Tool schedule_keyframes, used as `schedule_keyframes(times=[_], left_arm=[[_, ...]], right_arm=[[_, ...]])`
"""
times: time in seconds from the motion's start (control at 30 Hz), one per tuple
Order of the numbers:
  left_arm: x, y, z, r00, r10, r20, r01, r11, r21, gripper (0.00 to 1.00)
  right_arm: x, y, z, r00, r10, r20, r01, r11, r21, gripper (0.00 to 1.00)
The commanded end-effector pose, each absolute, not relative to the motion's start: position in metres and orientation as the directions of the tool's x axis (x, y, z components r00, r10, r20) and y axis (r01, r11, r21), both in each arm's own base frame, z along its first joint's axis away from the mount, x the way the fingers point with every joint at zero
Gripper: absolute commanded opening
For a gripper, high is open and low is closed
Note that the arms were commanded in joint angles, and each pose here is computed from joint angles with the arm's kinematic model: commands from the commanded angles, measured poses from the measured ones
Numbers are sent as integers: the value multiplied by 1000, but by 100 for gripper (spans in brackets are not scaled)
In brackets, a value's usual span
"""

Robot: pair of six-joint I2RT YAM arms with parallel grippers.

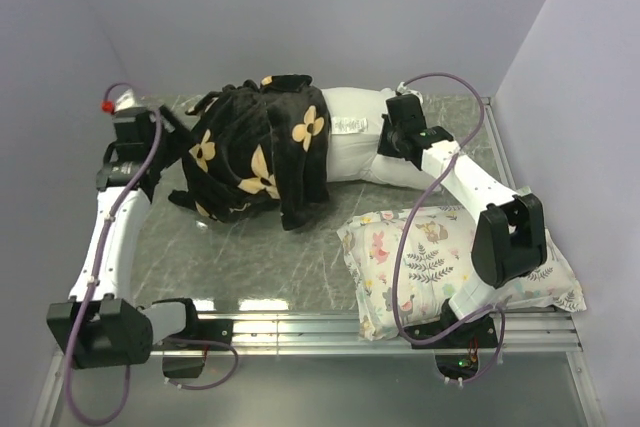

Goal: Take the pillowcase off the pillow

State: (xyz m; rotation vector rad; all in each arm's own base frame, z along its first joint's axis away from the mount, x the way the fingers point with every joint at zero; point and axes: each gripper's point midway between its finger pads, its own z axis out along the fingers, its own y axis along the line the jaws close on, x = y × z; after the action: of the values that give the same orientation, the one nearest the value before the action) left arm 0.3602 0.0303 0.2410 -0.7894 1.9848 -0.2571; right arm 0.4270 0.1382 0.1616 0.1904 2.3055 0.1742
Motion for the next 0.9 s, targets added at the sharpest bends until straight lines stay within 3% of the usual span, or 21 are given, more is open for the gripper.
schedule_keyframes(times=[0.0, 0.27, 0.47, 0.53, 0.57, 0.63, 0.67, 0.7, 0.87], left_arm=[[365, -16, 305, -283, -513, -811, -274, 853, -444, 82], [407, -147, 312, -394, -416, -819, -34, 898, -440, 89], [455, -216, 263, -516, -350, -782, 22, 907, -420, 86], [467, -219, 248, -530, -349, -773, -11, 914, -405, 78], [470, -216, 241, -539, -343, -769, -35, 922, -386, 54], [473, -208, 227, -560, -323, -763, -87, 939, -333, 34], [477, -194, 223, -540, -323, -777, -150, 946, -289, 11], [480, -178, 220, -534, -332, -778, -198, 943, -266, 2], [473, -63, 214, -422, -476, -772, -469, 843, -263, 0]], right_arm=[[425, 121, 198, -593, 196, -781, 119, 981, 155, 0], [415, 136, 197, -595, 157, -788, 79, 987, 137, 0], [415, 144, 187, -612, 143, -778, 67, 989, 130, 0], [416, 143, 180, -623, 136, -770, 72, 991, 117, 0], [417, 141, 177, -625, 135, -769, 80, 991, 109, 0], [417, 139, 172, -632, 131, -764, 89, 991, 97, 0], [419, 135, 171, -631, 135, -764, 99, 991, 93, 0], [418, 132, 167, -636, 140, -759, 108, 990, 93, 0], [415, 101, 159, -642, 205, -739, 174, 977, 120, 0]])
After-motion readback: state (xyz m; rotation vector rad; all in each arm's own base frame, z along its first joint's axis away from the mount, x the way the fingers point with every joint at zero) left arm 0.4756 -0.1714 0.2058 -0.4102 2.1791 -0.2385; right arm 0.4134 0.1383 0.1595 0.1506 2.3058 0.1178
